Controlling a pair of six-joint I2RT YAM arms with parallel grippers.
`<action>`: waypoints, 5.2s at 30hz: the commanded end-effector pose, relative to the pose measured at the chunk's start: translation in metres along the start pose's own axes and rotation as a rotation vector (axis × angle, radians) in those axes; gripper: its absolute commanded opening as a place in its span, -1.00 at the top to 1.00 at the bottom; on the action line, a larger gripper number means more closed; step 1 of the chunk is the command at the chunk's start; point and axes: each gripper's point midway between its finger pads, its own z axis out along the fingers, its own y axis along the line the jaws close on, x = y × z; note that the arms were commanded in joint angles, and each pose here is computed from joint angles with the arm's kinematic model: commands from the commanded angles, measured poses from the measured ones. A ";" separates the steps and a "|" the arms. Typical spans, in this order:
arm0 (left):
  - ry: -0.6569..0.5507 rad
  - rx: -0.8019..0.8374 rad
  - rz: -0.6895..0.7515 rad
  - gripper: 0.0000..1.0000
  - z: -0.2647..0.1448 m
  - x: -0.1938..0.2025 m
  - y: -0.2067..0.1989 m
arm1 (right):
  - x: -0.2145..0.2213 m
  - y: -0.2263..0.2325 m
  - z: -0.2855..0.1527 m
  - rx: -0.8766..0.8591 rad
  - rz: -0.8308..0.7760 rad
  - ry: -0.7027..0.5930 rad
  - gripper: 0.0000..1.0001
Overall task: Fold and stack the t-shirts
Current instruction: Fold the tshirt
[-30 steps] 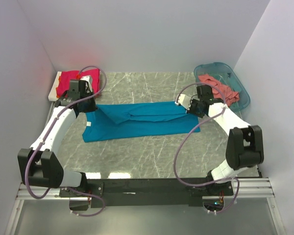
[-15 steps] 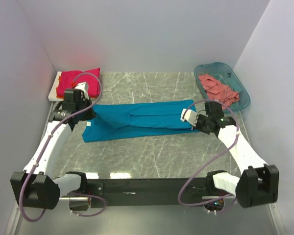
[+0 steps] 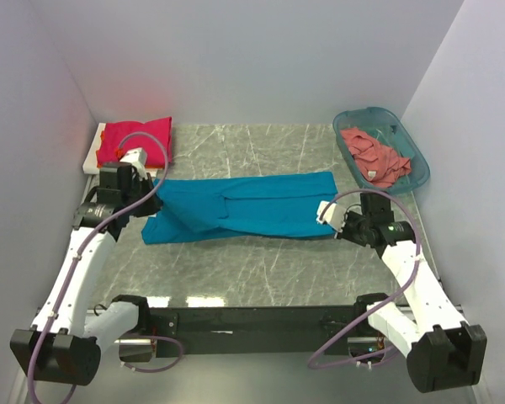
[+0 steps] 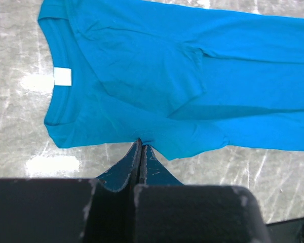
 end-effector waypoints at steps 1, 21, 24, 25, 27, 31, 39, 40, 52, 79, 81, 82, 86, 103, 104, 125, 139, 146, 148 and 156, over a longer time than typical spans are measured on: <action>0.004 0.055 -0.020 0.99 -0.008 0.005 -0.009 | 0.003 0.007 -0.005 -0.003 0.016 -0.007 1.00; 0.064 0.120 -0.083 0.99 -0.041 0.037 -0.019 | 0.016 0.037 -0.016 -0.076 -0.027 0.014 1.00; 0.082 0.132 -0.101 0.99 -0.046 0.047 -0.020 | 0.018 0.039 -0.016 -0.078 -0.035 0.019 1.00; 0.088 0.139 -0.105 0.99 -0.047 0.049 -0.021 | 0.019 0.040 -0.015 -0.083 -0.034 0.023 1.00; 0.104 0.141 -0.112 0.99 -0.049 0.056 -0.020 | 0.020 0.041 -0.013 -0.091 -0.030 0.028 1.00; 0.155 0.095 -0.128 0.99 -0.046 0.074 -0.010 | 0.019 0.040 -0.009 -0.097 -0.020 0.025 1.00; 0.179 0.062 -0.230 0.99 -0.058 0.087 -0.008 | 0.018 0.034 0.000 -0.091 -0.007 0.024 1.00; 0.174 0.069 -0.236 0.99 -0.061 0.087 -0.010 | 0.018 0.034 0.001 -0.094 -0.005 0.024 1.00; 0.081 0.030 -0.248 0.99 -0.058 0.062 -0.006 | 0.006 0.012 0.015 -0.080 0.026 0.003 1.00; 0.046 -0.029 -0.183 0.99 0.024 -0.013 -0.006 | -0.012 -0.071 0.060 -0.007 0.165 0.057 1.00; 0.048 -0.037 -0.176 0.99 0.028 -0.016 -0.005 | -0.012 -0.074 0.062 -0.003 0.169 0.060 1.00; 0.047 -0.038 -0.175 0.99 0.029 -0.017 -0.005 | -0.011 -0.074 0.064 -0.006 0.170 0.065 1.00; 0.057 -0.052 -0.165 0.99 0.040 -0.021 -0.003 | -0.011 -0.077 0.068 -0.007 0.180 0.071 1.00; 0.080 -0.097 -0.135 0.99 0.061 -0.030 0.004 | -0.006 -0.084 0.082 -0.009 0.212 0.103 1.00; 0.080 -0.098 -0.135 0.99 0.061 -0.030 0.004 | -0.006 -0.086 0.082 -0.008 0.215 0.104 1.00; 0.092 -0.088 -0.127 0.99 0.070 -0.029 0.003 | -0.003 -0.089 0.103 -0.029 0.281 0.122 0.72; 0.111 -0.074 -0.128 0.99 0.082 -0.033 0.000 | -0.061 -0.121 0.057 0.082 0.500 -0.146 0.17; 0.129 -0.082 -0.119 0.99 0.089 -0.032 0.001 | -0.089 -0.076 0.023 -0.045 0.483 -0.326 0.15; 0.133 -0.085 -0.118 0.99 0.092 -0.033 0.002 | -0.091 -0.069 0.021 -0.065 0.471 -0.337 0.15; 0.140 -0.059 -0.097 0.99 0.103 -0.047 -0.006 | -0.093 -0.057 0.017 -0.091 0.474 -0.361 0.15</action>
